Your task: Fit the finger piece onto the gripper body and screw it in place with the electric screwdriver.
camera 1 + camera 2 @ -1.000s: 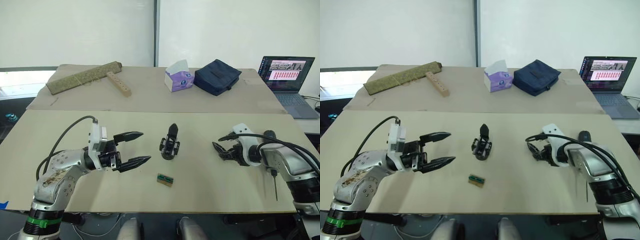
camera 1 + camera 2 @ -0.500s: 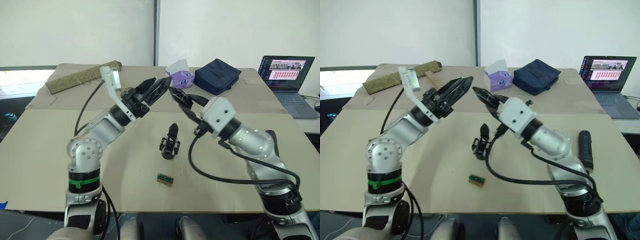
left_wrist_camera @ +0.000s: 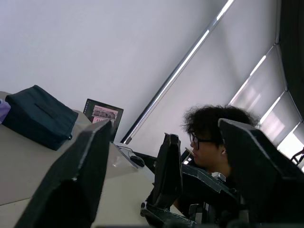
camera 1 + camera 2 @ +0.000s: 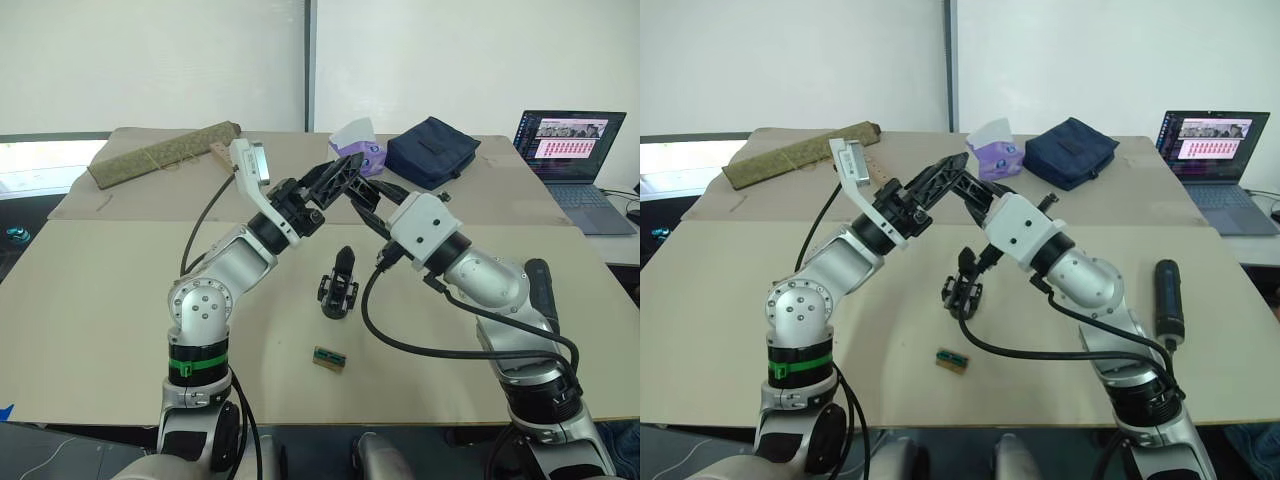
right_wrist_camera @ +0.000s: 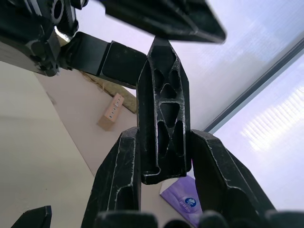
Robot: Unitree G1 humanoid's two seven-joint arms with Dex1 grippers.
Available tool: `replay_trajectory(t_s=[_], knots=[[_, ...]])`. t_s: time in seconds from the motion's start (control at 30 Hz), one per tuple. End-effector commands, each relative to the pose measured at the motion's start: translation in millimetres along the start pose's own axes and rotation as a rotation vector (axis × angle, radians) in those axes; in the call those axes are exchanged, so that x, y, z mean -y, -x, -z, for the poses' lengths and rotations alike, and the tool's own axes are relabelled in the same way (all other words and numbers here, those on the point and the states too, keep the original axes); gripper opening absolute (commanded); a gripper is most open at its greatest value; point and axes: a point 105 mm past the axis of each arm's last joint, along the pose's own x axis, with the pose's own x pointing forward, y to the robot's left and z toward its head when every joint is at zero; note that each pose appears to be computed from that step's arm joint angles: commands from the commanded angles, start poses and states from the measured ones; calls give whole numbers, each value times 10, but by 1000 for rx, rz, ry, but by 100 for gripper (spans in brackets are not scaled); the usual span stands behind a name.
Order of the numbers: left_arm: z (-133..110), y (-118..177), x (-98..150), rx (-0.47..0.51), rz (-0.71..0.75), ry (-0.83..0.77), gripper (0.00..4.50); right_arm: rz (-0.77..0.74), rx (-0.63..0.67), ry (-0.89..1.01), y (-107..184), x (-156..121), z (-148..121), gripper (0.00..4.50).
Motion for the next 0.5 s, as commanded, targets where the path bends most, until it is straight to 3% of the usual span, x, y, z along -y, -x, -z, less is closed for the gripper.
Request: replay_trajectory(t_s=[0.03, 0.13, 0.27, 0.33, 0.43, 0.47, 0.5], knots=[[-25, 6, 94, 12, 45, 2, 163, 33, 53, 32, -10, 92, -136, 110], [-77, -1, 91, 44, 42, 10, 15, 27, 48, 34, -5, 84, -125, 110], [-106, 15, 89, 67, 52, 38, 0, 60, 69, 12, 11, 145, -154, 110], [-149, 44, 75, 98, 59, 81, 0, 66, 89, -11, 22, 188, -188, 220], [-243, 81, 52, 138, 69, 112, 0, 34, 117, -40, 72, 236, -227, 316], [-268, 91, 51, 132, 78, 103, 0, -5, 131, -47, 109, 248, -244, 355], [-251, 123, 47, 66, 103, 77, 0, -18, 130, -67, 170, 355, -226, 389]])
